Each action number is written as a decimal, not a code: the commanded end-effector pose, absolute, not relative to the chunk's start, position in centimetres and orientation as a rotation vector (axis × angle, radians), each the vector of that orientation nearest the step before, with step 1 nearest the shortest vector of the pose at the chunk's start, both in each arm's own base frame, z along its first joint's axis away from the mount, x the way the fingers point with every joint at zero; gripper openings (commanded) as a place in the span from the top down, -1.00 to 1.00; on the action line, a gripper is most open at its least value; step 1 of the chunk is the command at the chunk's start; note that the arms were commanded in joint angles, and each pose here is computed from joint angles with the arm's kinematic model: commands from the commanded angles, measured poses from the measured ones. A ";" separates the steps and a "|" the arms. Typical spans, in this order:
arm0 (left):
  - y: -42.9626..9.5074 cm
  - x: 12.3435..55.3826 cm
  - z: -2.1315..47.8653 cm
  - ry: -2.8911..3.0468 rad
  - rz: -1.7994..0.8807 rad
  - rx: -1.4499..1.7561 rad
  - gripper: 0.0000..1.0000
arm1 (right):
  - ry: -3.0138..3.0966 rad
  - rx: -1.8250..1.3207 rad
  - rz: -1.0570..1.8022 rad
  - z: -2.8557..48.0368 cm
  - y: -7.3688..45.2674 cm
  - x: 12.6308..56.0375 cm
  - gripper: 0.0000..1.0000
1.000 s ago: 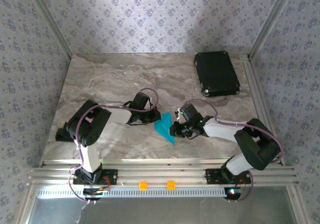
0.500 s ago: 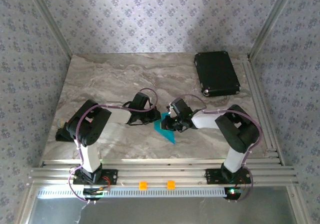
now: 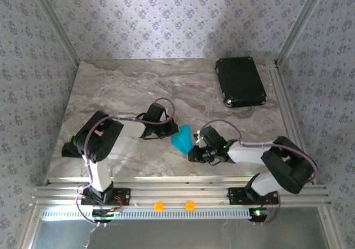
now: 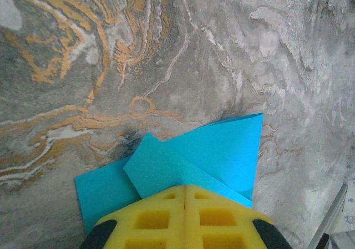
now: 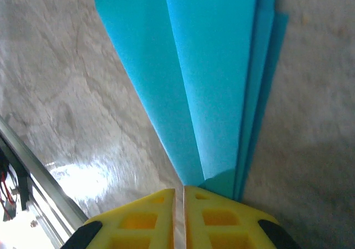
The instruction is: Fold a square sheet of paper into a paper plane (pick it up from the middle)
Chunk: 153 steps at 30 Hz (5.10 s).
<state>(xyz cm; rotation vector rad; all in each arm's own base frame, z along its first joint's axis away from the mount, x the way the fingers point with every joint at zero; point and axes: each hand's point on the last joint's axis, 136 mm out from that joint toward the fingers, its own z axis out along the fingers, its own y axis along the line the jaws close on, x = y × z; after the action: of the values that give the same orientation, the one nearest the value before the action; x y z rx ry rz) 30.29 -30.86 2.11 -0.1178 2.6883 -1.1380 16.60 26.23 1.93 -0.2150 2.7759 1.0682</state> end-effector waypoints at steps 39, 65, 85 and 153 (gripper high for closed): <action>-28.5 28.6 -0.7 2.806 -1.058 -0.323 0.89 | 2.766 0.292 1.263 4.4 25.7 18.4 0.24; -29.9 31.4 7.2 2.639 -1.195 -0.225 0.58 | 2.625 0.189 1.256 5.8 24.7 20.1 0.88; -19.4 29.8 12.9 2.429 -0.946 -0.422 -0.01 | 2.355 -0.315 -0.552 15.0 14.3 23.9 0.98; -25.2 28.9 11.0 2.535 -1.219 -0.319 0.57 | 2.407 0.653 1.115 3.3 29.3 24.4 0.59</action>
<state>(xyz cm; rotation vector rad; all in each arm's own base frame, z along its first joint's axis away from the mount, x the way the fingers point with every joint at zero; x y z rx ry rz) 28.30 -23.60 9.34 -0.3966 2.5719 -1.1388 23.35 30.29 2.89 0.6066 2.4774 1.1626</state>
